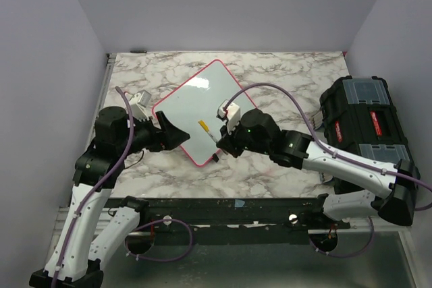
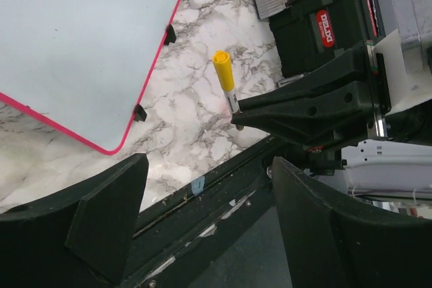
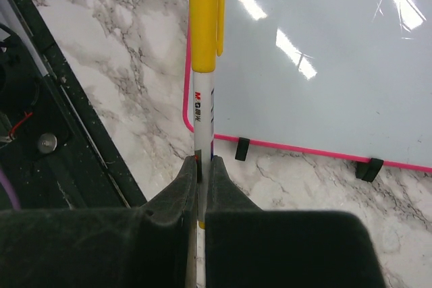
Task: Write a sentence on the whiteboard
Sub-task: Open the whiteboard marker at the center of the board.
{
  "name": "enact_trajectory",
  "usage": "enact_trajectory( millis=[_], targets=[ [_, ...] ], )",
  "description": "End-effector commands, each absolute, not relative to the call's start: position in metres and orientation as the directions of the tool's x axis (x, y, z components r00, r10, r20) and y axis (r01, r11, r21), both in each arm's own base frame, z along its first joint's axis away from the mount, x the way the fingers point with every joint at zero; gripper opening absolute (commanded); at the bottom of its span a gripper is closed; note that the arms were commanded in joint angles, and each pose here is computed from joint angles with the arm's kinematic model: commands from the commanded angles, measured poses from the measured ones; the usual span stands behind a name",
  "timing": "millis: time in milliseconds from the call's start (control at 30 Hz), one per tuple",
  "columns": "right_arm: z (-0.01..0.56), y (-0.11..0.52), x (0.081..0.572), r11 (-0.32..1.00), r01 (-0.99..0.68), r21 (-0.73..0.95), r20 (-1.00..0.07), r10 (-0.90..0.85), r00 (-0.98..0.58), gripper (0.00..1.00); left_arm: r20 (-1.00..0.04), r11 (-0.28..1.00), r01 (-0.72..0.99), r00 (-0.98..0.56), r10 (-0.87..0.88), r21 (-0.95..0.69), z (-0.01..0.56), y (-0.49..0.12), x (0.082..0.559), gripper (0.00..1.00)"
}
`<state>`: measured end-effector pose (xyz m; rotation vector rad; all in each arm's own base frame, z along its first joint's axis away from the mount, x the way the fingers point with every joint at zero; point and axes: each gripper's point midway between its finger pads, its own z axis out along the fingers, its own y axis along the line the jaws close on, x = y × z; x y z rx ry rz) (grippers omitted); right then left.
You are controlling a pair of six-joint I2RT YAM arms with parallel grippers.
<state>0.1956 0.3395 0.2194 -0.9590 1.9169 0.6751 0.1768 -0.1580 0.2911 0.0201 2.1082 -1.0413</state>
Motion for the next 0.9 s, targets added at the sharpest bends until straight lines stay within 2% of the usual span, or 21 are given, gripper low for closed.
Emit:
enact_trajectory(
  millis=[0,300,667,867],
  targets=[
    [0.237,0.347,0.195,0.538,-0.843,0.018,-0.897,-0.364,-0.252,0.01,-0.613,0.603,0.357,-0.735,-0.290,-0.713,0.302,-0.170,0.173,0.75],
    [0.237,0.366,0.175,0.471,-0.876,-0.101,-0.889,-0.438,-0.133,0.01,-0.575,0.558,0.370,-0.779,-0.250,-0.743,0.304,-0.184,0.181,0.70],
    [0.236,0.375,0.166,0.447,-0.882,-0.148,-0.887,-0.454,-0.082,0.01,-0.541,0.497,0.383,-0.811,-0.222,-0.778,0.294,-0.195,0.175,0.51],
    [0.240,0.375,0.166,0.455,-0.877,-0.157,-0.897,-0.438,-0.067,0.01,-0.508,0.507,0.344,-0.831,-0.228,-0.790,0.280,-0.194,0.177,0.43]
  ],
)
